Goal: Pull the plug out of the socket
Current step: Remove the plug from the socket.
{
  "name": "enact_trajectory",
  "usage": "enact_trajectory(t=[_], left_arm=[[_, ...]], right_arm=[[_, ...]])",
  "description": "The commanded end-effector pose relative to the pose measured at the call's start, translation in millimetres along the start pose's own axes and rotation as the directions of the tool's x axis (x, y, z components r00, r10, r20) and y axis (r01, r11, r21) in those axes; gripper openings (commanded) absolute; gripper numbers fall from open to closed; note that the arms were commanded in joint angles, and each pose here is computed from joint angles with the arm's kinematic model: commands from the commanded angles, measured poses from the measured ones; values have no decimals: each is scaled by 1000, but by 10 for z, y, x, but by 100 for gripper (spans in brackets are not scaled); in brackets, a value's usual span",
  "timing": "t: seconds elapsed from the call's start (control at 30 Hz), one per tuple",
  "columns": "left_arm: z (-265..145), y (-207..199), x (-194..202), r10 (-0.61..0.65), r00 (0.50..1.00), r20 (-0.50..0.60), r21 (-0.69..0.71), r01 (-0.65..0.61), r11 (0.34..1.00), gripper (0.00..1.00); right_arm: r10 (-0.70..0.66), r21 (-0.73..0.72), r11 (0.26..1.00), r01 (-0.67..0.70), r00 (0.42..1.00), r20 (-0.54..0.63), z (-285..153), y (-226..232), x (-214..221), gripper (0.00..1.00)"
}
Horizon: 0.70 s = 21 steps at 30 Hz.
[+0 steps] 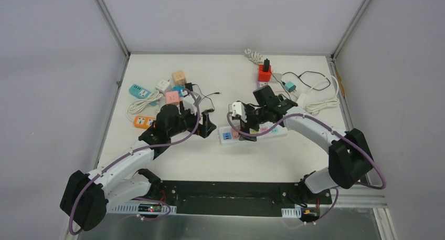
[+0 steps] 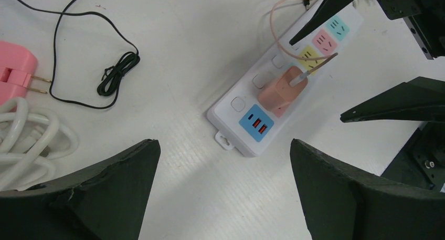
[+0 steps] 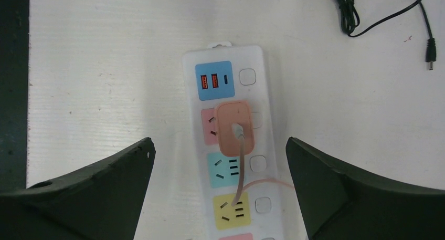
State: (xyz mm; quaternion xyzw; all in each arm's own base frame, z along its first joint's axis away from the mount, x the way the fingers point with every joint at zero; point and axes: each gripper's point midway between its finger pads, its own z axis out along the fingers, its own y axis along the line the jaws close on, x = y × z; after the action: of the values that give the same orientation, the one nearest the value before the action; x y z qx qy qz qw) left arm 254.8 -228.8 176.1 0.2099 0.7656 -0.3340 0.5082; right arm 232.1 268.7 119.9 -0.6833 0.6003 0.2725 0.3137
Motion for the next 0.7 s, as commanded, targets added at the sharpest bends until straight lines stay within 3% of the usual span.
enact_trajectory(t=[0.0,0.2,0.67], left_arm=[[-36,30,-101,1,998,66,-35,1,999,99],[-82,104,-88,-7,996,90,-78,14,997,99],[-71,31,-47,-3,994,110,-25,6,1000,99]], right_arm=[[-101,20,995,102,995,-12,125,-174,-33,100],[-106,-11,994,105,994,-17,293,-135,21,100],[-112,-64,992,110,993,-28,484,-48,35,100]])
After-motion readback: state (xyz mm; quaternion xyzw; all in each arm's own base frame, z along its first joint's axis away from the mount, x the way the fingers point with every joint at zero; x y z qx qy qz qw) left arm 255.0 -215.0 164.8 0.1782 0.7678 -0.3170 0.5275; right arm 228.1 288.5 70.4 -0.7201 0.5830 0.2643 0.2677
